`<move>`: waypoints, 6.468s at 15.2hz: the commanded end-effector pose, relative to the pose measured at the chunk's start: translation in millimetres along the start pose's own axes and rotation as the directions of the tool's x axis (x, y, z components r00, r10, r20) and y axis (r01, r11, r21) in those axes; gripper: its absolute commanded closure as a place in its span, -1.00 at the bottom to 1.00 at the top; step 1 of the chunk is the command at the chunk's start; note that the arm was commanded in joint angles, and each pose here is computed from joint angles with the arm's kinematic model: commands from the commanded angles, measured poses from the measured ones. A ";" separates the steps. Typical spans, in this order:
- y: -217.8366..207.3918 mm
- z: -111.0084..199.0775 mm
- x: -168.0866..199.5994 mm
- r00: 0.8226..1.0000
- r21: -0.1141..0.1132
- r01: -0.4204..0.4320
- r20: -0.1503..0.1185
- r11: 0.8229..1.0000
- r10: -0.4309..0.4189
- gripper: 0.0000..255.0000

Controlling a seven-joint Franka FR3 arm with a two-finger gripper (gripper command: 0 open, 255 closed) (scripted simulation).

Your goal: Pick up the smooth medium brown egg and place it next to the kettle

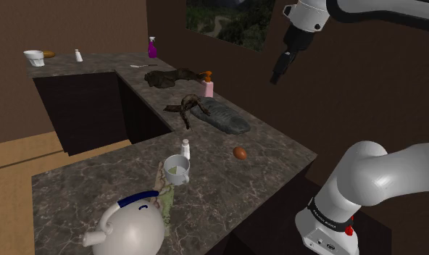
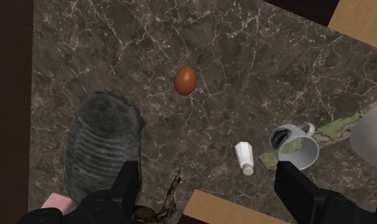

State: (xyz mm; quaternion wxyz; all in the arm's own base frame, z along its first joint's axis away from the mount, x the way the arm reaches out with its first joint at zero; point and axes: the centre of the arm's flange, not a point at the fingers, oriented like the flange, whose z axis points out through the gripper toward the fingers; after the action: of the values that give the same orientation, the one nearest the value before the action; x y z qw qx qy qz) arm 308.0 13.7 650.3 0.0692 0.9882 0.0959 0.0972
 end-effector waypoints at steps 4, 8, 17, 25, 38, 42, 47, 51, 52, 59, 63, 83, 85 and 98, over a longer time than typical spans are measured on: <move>-2.4 39.5 4.4 1.000 -0.007 0.010 0.013 1.000 -0.010 -1.00; -5.4 92.3 9.5 0.999 -0.015 0.024 0.031 1.000 -0.024 -1.00; -10.5 211.5 17.4 0.996 -0.033 0.056 0.072 0.998 -0.053 -1.00; -13.2 317.6 20.3 0.991 -0.048 0.084 0.108 0.995 -0.079 -1.00; -12.1 439.3 16.1 0.985 -0.061 0.111 0.141 0.992 -0.101 -1.00; -11.0 452.8 14.3 0.985 -0.061 0.111 0.141 0.992 -0.101 -1.00; -11.0 452.8 14.3 0.985 -0.061 0.111 0.141 0.992 -0.101 -1.00; -11.1 452.7 14.3 0.985 -0.061 0.111 0.141 0.992 -0.101 1.00; -11.1 452.8 14.2 0.985 -0.061 0.111 0.141 0.992 -0.101 1.00; -10.2 447.7 15.2 0.985 -0.061 0.111 0.141 0.992 -0.101 1.00; -6.9 427.1 19.0 0.985 -0.061 0.111 0.141 0.992 -0.101 1.00; 9.5 324.5 37.9 0.985 -0.061 0.111 0.141 0.992 -0.101 1.00; 11.1 314.3 39.8 0.985 -0.061 0.111 0.141 0.992 -0.101 1.00; 21.8 247.6 52.1 0.985 -0.061 0.111 0.141 0.992 -0.101 1.00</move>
State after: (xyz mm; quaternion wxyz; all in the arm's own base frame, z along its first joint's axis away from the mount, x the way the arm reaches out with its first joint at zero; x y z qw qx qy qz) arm 413.3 -26.3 415.9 0.1145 0.9831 0.1398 0.0283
